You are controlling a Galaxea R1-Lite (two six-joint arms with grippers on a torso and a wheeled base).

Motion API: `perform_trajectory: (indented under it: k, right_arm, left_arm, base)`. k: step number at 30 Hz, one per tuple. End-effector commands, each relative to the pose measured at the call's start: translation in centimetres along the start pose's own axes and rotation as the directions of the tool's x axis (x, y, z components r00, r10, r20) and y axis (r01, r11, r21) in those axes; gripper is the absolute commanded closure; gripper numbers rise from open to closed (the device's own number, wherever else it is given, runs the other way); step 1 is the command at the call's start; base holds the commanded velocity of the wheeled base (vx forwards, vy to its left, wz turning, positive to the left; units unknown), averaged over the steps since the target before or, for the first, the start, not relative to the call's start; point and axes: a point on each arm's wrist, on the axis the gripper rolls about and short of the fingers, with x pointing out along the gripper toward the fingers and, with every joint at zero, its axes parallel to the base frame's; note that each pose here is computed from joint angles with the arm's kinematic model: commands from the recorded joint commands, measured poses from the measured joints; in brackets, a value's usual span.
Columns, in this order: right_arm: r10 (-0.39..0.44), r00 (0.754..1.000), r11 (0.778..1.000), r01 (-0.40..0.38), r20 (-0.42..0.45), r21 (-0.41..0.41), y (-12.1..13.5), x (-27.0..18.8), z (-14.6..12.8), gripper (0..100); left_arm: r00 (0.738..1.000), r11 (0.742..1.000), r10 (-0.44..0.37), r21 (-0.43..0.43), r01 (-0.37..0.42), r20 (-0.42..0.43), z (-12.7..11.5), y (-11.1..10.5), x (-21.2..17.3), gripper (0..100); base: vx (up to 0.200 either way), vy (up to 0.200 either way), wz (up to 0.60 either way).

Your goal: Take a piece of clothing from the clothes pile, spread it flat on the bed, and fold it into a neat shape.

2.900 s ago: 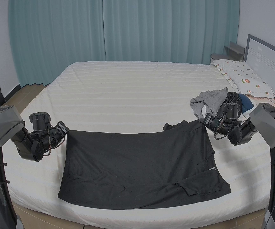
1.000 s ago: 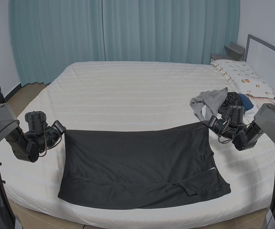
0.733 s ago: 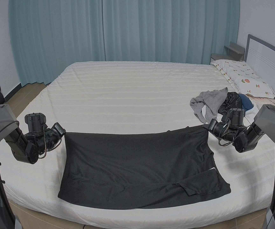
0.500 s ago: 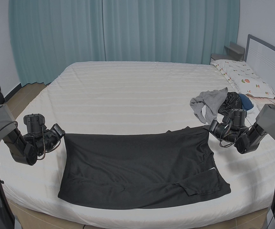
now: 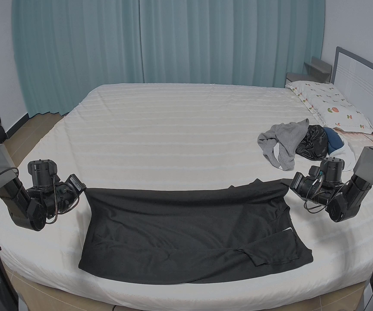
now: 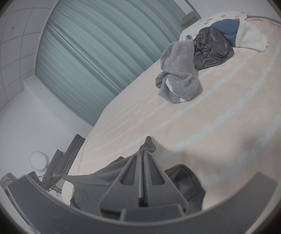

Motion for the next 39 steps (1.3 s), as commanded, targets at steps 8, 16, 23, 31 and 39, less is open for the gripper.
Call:
perform_trajectory:
  k: [8, 16, 23, 31, 39]
  right_arm:
    - [0.011, 0.998, 1.000, -0.010, -0.058, 0.024, -1.4, -2.1, -2.3, 100]
    - [0.000, 0.996, 1.000, 0.002, -0.085, 0.028, -2.4, -3.5, -3.3, 100]
    - [0.010, 0.986, 1.000, -0.008, -0.166, 0.012, -3.6, -4.9, -4.6, 100]
    - [0.016, 0.979, 1.000, -0.014, -0.204, 0.011, -4.2, -5.3, -5.4, 100]
    - [-0.007, 0.975, 1.000, 0.005, -0.221, -0.011, -5.0, -5.7, -6.0, 100]
  left_arm:
    - [0.998, 0.999, 0.037, -0.007, -0.038, -0.057, -1.5, 0.9, -1.2, 100]
    - [0.992, 0.997, 0.072, -0.010, -0.074, -0.107, -2.8, 1.8, -1.9, 100]
    - [0.983, 0.997, 0.070, -0.018, -0.074, -0.172, -3.7, 2.6, -2.7, 100]
    - [0.973, 0.994, 0.096, -0.022, -0.103, -0.210, -4.7, 3.2, -3.3, 100]
    - [0.961, 0.992, 0.112, -0.027, -0.123, -0.252, -5.5, 3.9, -3.7, 100]
  base:
    - [0.000, 0.000, 0.00]
    - [0.000, 0.000, 0.00]
    - [0.000, 0.000, 0.00]
    - [0.000, 0.000, 0.00]
    - [0.000, 0.000, 0.00]
